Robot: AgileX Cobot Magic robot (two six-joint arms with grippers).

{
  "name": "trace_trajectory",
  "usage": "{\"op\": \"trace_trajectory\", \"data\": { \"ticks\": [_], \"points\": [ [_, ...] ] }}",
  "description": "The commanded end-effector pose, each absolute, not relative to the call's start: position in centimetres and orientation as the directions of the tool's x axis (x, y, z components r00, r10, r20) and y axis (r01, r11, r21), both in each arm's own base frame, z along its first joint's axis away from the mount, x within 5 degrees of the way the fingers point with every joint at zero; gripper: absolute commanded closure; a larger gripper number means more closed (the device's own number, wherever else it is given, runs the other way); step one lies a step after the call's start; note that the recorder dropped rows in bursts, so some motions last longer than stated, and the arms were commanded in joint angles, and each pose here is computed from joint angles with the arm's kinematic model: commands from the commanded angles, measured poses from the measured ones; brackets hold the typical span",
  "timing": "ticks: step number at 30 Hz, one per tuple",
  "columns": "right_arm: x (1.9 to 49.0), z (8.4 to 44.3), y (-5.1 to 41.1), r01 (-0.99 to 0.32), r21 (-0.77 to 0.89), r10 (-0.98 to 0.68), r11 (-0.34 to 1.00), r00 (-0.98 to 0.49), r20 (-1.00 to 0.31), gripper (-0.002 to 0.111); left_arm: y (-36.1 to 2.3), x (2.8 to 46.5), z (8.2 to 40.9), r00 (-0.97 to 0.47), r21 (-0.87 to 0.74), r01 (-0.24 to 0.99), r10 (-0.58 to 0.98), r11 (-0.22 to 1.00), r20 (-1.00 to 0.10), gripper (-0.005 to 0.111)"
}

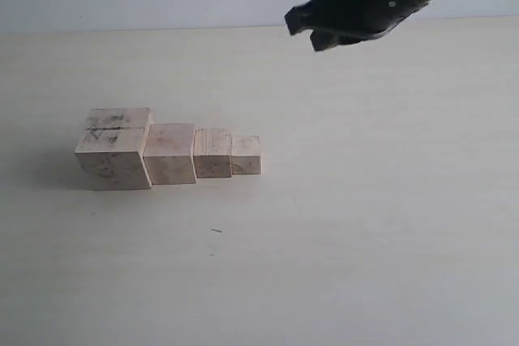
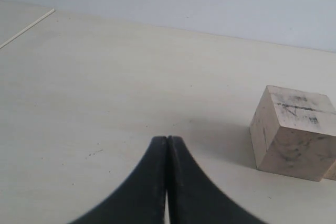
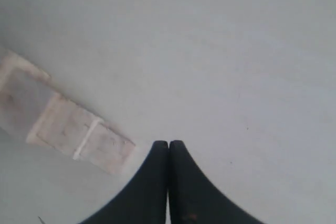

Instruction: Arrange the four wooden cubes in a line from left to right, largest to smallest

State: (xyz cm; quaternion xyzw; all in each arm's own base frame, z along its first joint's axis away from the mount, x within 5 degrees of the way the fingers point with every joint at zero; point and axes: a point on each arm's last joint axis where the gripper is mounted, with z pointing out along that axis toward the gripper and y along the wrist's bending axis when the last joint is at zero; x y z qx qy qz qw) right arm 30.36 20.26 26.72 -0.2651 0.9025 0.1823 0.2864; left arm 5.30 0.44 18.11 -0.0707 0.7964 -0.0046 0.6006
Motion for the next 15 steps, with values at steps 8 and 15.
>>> {"op": "trace_trajectory", "data": {
  "ticks": [8,15],
  "points": [
    [22.9,37.4,15.5,-0.589,0.178,-0.137,0.788,-0.45,-0.882,0.108,0.5,5.3,18.1,-0.253,-0.093,-0.108,-0.118,0.99,-0.96,0.107],
    [20.5,39.7,13.0,-0.586,-0.008,-0.246,0.811,-0.328,-0.912,0.108,0.5,5.3,18.1,-0.253,-0.093,-0.108,-0.118,0.99,-0.96,0.107]
  ]
}}
